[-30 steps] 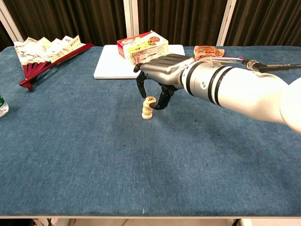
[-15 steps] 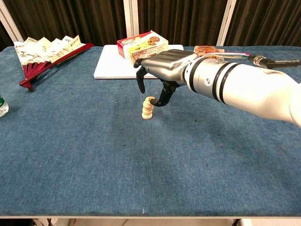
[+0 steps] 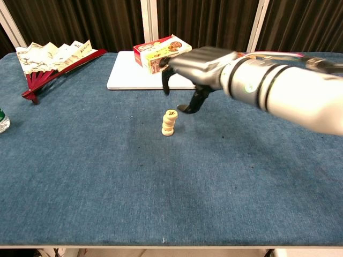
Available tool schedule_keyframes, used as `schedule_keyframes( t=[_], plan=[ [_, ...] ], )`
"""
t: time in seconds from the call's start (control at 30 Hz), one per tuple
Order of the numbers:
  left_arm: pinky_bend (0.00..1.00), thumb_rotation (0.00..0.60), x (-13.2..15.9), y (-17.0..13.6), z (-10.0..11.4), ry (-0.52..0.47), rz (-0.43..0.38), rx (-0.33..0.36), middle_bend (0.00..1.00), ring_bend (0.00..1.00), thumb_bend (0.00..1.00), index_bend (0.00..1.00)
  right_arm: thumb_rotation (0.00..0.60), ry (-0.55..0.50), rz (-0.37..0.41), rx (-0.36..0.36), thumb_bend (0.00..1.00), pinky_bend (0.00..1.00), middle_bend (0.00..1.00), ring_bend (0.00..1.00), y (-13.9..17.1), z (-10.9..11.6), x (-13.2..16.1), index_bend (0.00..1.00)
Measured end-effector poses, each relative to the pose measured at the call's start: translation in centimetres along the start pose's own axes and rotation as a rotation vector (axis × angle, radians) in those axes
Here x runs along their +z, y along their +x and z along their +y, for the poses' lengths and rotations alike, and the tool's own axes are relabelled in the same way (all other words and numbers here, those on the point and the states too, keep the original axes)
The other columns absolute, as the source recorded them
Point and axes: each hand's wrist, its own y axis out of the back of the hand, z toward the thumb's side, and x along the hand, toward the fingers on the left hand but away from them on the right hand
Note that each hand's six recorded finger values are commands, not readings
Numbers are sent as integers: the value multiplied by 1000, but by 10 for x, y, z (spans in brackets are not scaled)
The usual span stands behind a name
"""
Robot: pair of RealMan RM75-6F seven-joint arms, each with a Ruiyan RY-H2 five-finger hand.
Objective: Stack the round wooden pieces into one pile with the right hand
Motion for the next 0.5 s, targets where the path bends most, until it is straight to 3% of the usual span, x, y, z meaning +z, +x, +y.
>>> schedule_keyframes(
  t=[0.07, 0.13, 0.2, 0.5],
  plan=[
    [0, 600, 0, 1, 0, -1, -2, 1, 86, 62, 0, 114, 600, 3, -27, -31, 470, 163, 109, 136, 11, 7, -14, 164],
    [0, 600, 0, 2, -1, -3, -4, 1, 86, 62, 0, 114, 600, 7, -59, -61, 343, 163, 109, 128, 24, 12, -29, 90],
    [0, 600, 1, 4, -1, -5, -7, 3, 86, 62, 0, 114, 600, 8, -105, -97, 277, 162, 107, 107, 44, 19, -51, 59],
    [0, 600, 11, 10, 1, -4, -41, 15, 86, 62, 0, 114, 600, -73, -350, -239, 263, 69, 33, 1, 178, 25, -144, 0]
  ],
)
